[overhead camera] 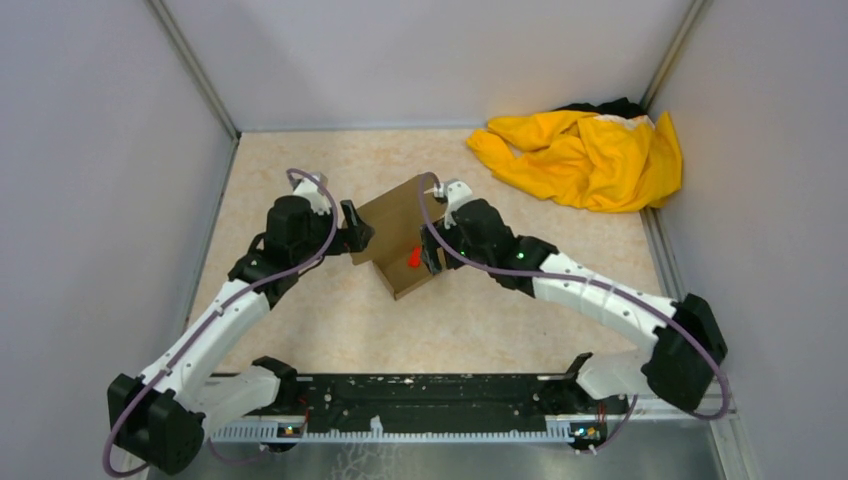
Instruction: Fold the paper box
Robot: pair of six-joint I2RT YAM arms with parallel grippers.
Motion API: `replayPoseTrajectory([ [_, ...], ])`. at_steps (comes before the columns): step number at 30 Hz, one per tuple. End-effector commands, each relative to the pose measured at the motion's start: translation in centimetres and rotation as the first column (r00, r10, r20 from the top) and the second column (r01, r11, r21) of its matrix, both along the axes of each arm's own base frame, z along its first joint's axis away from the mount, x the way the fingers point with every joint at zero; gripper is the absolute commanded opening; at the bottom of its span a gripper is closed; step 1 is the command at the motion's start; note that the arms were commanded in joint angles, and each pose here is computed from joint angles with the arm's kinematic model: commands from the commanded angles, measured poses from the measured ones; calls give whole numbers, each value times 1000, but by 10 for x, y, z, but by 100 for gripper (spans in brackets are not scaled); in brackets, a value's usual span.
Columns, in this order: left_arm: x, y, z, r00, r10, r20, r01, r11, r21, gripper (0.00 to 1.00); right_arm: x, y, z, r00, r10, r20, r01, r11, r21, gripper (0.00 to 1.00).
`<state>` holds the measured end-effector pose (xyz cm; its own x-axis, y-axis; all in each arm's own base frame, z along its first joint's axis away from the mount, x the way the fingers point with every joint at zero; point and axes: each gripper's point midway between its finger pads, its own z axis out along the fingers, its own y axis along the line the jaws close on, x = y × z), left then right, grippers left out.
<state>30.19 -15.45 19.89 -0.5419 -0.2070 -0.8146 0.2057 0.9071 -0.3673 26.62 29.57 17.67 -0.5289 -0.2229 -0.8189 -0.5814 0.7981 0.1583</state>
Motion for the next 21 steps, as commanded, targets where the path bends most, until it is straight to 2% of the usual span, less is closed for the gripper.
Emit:
replayPoseTrajectory([
  [1,-11,-7,1,999,-40,-8,40,998,-58,99,-29,-11,9,998,-3,-55,9,995,99,75],
  [7,-29,-7,-8,998,-49,-46,44,994,-103,99,-55,-21,9,995,49,-81,-35,987,159,75],
  [11,-37,0,-9,999,-21,-27,17,992,-125,99,-65,-14,22,992,117,-39,-104,967,234,74],
  [17,-36,6,3,1000,6,-4,-7,994,-109,99,-46,-20,54,994,73,79,-88,974,210,75],
  [21,-34,9,3,1000,18,-6,-19,995,-95,99,-29,-17,59,994,107,38,-113,967,227,75],
])
